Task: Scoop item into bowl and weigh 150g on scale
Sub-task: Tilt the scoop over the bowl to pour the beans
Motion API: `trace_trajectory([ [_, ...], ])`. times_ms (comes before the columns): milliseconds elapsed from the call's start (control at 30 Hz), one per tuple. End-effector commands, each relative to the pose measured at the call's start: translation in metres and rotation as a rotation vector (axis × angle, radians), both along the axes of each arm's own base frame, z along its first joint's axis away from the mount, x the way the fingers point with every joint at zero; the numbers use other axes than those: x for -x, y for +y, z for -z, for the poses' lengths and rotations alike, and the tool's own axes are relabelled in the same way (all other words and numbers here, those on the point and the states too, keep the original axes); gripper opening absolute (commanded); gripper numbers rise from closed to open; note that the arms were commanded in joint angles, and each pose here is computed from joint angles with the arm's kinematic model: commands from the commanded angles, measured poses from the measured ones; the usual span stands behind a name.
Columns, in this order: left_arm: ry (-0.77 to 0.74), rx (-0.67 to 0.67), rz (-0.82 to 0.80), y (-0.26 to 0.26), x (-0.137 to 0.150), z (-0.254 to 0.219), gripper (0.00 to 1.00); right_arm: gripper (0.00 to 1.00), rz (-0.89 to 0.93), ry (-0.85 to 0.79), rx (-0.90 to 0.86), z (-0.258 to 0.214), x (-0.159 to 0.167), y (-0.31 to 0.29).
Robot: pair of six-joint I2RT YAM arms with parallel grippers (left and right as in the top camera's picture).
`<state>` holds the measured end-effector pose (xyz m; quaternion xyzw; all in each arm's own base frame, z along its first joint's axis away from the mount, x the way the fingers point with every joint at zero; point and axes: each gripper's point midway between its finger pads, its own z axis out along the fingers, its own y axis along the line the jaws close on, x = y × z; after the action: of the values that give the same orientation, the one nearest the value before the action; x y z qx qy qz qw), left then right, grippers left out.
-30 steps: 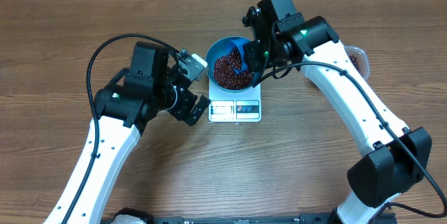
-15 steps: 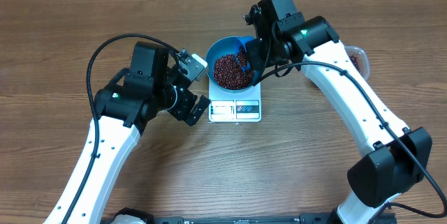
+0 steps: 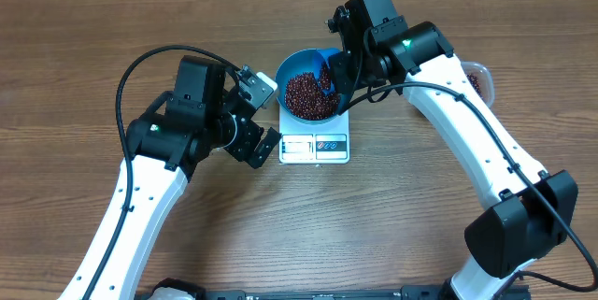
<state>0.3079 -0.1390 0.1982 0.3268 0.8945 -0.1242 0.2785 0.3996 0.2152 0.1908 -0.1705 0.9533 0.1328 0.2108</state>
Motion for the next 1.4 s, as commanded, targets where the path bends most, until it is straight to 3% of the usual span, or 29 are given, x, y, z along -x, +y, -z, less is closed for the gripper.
trace_trajectory([
  [0,0.020,0.016,-0.004,-0.003,0.001,0.003,1.00,0.04,0.010,-0.072,0.001,-0.019,-0.011,-0.001],
  [733,0.020,0.016,-0.004,-0.003,0.001,0.003,1.00,0.04,-0.073,-0.169,0.142,-0.020,-0.010,0.007],
  [1367,0.020,0.016,-0.004,-0.003,0.001,0.003,1.00,0.04,-0.110,-0.142,0.081,-0.021,-0.004,0.019],
])
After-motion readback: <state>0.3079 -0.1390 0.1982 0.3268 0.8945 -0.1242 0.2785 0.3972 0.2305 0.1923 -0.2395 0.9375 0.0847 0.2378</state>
